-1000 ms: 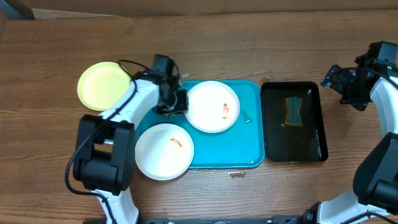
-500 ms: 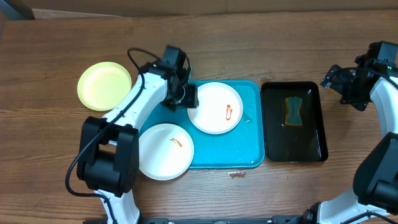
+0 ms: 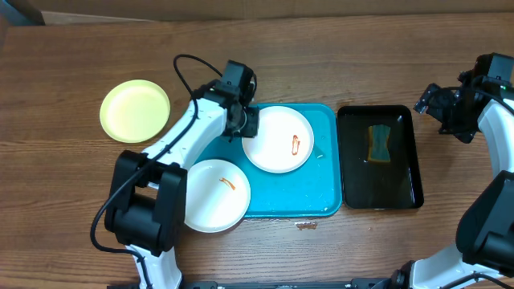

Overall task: Clean dirty plates on tray and stack at the side
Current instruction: 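Grasp the rim of the upper white plate with the left gripper and drag it right, then move the right gripper down to the sponge in the black tray and grasp it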

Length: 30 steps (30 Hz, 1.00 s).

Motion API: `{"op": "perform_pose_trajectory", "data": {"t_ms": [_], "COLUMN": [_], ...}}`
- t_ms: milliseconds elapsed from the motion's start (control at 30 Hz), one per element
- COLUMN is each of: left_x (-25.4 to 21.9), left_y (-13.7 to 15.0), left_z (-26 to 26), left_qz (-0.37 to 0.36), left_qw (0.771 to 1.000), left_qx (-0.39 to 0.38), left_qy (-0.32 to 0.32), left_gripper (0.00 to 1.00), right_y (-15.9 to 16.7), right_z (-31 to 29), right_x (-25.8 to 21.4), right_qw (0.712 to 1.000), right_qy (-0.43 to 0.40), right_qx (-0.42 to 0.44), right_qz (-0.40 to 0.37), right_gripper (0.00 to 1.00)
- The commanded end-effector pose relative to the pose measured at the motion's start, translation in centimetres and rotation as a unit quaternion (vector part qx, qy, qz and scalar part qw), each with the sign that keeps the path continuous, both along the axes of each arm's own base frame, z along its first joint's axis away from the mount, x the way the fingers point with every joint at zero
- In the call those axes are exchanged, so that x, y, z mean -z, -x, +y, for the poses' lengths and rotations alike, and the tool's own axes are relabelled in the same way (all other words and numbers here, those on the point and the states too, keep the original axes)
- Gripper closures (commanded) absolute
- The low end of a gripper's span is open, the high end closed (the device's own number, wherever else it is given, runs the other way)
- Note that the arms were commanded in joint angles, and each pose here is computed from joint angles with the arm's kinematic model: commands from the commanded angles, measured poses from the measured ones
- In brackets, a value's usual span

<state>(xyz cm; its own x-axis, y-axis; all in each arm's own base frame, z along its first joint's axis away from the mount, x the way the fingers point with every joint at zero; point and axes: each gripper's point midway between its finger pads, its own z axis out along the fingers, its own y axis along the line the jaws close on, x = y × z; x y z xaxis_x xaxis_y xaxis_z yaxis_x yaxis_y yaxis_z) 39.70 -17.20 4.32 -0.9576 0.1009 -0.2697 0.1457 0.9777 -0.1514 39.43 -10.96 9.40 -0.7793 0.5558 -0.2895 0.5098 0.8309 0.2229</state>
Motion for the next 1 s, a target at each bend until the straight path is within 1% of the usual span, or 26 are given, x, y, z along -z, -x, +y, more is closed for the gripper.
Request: {"op": "perform_pose_trajectory", "data": {"t_ms": [0,133,200,367,500,567,633,700,767,800,867,933,967], "left_x": [1.6,1.9,1.9,1.6,1.8,2.0,2.0,2.1,2.3,2.5,2.8,3.2,3.3], "left_y": [0.6,0.5,0.1,-0.6,-0.5,-0.4,-0.4,-0.3,-0.1,0.0,0.2,0.4,0.4], "left_z": [0.1,0.6,0.8,0.6,0.4,0.5,0.8,0.8,0.8,0.9,1.0,1.1,1.1], "left_qz": [0.008,0.002,-0.006,-0.022,-0.022,-0.021,-0.022,-0.02,-0.017,-0.016,-0.016,-0.016,-0.015], "left_qw": [1.0,1.0,0.999,0.999,0.999,0.999,0.999,0.999,0.999,0.999,0.999,0.999,0.999], "left_qx": [-0.008,-0.013,-0.015,-0.016,-0.014,-0.014,-0.017,-0.017,-0.021,-0.021,-0.021,-0.022,-0.022], "left_qy": [-0.011,-0.025,-0.03,-0.024,-0.025,-0.026,-0.033,-0.033,-0.033,-0.033,-0.034,-0.035,-0.035], "left_gripper": [0.62,0.65,0.65,0.65,0.66,0.72,0.73,0.73,0.71,0.71,0.71,0.75,0.8], "right_y": [-0.5,-0.5,-0.5,-0.5,-0.5,-0.5,-0.8,-1.0,-1.2,-0.6,-0.2,0.4,0.7], "right_z": [0.0,0.0,0.0,0.0,0.0,0.0,0.0,0.6,2.3,3.3,4.0,4.5,4.6], "right_x": [-0.8,-0.8,-0.8,-0.8,-0.8,-0.8,-0.9,-1.0,-1.3,-1.2,-1.2,-1.0,-0.9], "right_qw": [1.0,1.0,1.0,1.0,1.0,1.0,1.0,1.0,0.997,0.995,0.994,0.993,0.993], "right_qy": [0.003,0.003,0.003,0.003,0.003,0.003,0.003,-0.014,-0.057,-0.086,-0.105,-0.112,-0.11], "right_qx": [-0.001,-0.002,-0.002,-0.002,-0.001,-0.002,-0.002,-0.009,-0.026,-0.034,-0.038,-0.039,-0.039], "right_qz": [-0.012,-0.012,-0.012,-0.012,-0.012,-0.012,-0.018,-0.025,-0.035,-0.027,-0.019,-0.005,0.001], "right_gripper": [0.0,0.0,0.0,0.0,0.0,0.0,0.0,0.0,0.0,0.0,0.0,0.0,0.04]}}
